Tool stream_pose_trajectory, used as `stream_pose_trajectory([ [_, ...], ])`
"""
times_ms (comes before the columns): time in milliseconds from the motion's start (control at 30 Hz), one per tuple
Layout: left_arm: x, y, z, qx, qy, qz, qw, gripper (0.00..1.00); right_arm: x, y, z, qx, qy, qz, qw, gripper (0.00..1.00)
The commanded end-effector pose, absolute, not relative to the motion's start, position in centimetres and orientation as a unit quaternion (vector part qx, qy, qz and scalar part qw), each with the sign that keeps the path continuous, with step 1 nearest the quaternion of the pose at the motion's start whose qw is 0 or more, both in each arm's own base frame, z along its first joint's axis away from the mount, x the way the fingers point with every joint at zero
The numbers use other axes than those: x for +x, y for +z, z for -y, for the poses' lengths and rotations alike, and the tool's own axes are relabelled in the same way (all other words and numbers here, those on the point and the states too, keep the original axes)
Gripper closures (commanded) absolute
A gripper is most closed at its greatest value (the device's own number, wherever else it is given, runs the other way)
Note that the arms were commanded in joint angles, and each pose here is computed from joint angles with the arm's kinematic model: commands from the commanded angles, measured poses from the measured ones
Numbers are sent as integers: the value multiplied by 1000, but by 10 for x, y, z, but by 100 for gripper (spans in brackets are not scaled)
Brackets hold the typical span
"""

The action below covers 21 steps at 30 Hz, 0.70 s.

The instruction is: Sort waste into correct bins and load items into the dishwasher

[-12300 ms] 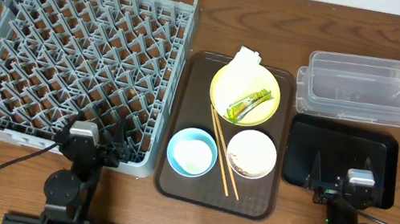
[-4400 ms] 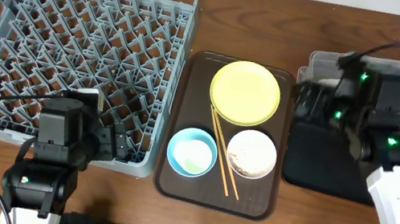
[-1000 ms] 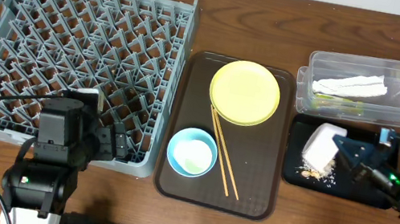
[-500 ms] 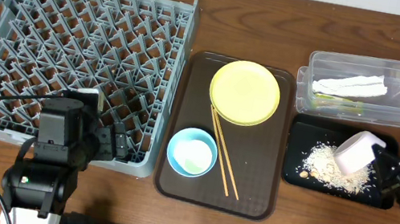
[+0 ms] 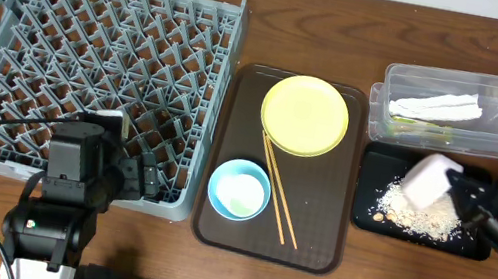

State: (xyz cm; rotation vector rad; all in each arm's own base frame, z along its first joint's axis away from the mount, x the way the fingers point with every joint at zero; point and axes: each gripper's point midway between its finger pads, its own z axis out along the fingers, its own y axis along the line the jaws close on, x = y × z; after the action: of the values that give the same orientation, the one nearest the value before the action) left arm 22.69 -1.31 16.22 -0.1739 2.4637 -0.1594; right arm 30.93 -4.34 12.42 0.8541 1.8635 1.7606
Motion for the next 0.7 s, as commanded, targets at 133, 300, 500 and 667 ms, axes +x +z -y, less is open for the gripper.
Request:
stream_pose_trajectory([
  [133,230,172,12,-70,-63,-937,338,7,317,130,-17,220,598,-744,204,99],
  [300,230,172,12,-70,-63,-937,338,7,316,170,-49,130,554,-780,261,99],
  [500,230,172,12,-70,-63,-936,338,7,321,190,-74,46,422,-830,361,99],
  [667,230,172,12,-70,-63,-936,338,7,319,189,-107,-24,341,-868,361,99],
])
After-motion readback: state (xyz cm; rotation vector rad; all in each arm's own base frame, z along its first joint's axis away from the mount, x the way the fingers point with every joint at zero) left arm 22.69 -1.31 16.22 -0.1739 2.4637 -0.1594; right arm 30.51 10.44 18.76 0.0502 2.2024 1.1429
